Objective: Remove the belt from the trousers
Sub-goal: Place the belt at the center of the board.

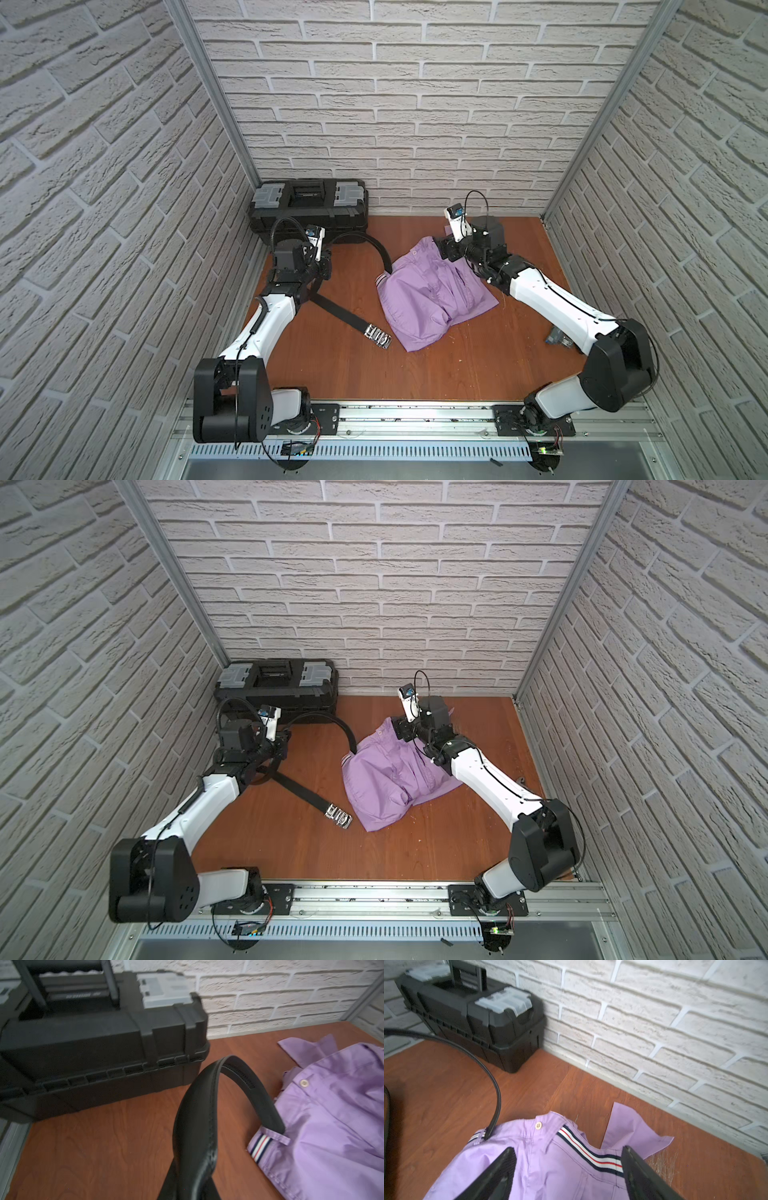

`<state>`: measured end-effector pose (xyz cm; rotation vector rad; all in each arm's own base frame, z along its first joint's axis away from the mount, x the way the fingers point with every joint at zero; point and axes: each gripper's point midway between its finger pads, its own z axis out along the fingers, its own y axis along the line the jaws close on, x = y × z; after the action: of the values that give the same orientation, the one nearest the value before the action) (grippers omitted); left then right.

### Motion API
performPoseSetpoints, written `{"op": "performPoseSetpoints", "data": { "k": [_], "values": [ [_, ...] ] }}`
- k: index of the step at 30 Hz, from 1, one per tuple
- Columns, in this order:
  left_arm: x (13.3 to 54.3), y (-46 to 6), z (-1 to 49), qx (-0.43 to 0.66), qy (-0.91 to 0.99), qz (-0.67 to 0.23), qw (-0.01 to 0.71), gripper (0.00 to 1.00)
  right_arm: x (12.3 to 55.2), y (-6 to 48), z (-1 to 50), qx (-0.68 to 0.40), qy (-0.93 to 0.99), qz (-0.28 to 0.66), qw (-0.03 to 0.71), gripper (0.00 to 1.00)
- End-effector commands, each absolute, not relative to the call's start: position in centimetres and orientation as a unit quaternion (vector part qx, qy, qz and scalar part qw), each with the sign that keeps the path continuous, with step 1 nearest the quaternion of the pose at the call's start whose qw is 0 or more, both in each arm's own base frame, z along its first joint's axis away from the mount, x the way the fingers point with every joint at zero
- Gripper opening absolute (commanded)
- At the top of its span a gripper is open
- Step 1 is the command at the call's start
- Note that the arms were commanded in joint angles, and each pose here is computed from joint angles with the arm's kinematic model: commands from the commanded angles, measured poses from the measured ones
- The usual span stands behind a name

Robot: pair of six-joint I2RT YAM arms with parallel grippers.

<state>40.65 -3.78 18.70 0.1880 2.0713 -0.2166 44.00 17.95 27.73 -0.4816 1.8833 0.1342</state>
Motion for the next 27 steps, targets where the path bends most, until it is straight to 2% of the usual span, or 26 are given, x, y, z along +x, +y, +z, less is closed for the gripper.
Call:
{"op": "performPoseSetpoints", "data": {
  "k": [1, 8, 9, 13, 16, 18, 22, 27],
  "values": [
    [41.9, -1.2, 18.5, 0.005, 0.857, -0.079, 0.510, 0.04, 43.9, 17.5, 30.0, -0.199, 0.774, 0.043, 0.599, 0.80],
    [42.1, -0.7, 15.8, -0.005, 0.881, -0.084, 0.466, 0.14, 43.2, 16.5, 30.6, -0.181, 0.772, 0.032, 0.608, 0.80],
    [42.0, -0.6, 15.6, -0.007, 0.882, -0.083, 0.464, 0.18, 43.1, 16.2, 30.9, -0.176, 0.769, 0.029, 0.613, 0.81],
    [41.5, -0.2, 16.4, -0.010, 0.878, -0.069, 0.473, 0.64, 43.0, 15.0, 31.3, -0.162, 0.766, 0.000, 0.623, 0.83],
    [41.0, 0.3, 18.6, -0.007, 0.867, -0.050, 0.496, 0.86, 42.8, 13.7, 30.8, -0.156, 0.772, -0.037, 0.615, 0.85],
    [40.8, 0.9, 20.1, -0.008, 0.863, -0.036, 0.503, 0.98, 42.6, 12.1, 30.6, -0.130, 0.773, -0.070, 0.617, 0.91],
    [40.2, 2.0, 22.6, -0.002, 0.857, -0.013, 0.516, 0.98, 42.0, 7.9, 29.4, -0.078, 0.767, -0.136, 0.622, 0.99],
    [39.0, 5.0, 22.5, -0.045, 0.852, 0.020, 0.521, 0.98, 40.5, 0.6, 25.9, 0.037, 0.790, -0.192, 0.581, 0.98]
  ]
}}
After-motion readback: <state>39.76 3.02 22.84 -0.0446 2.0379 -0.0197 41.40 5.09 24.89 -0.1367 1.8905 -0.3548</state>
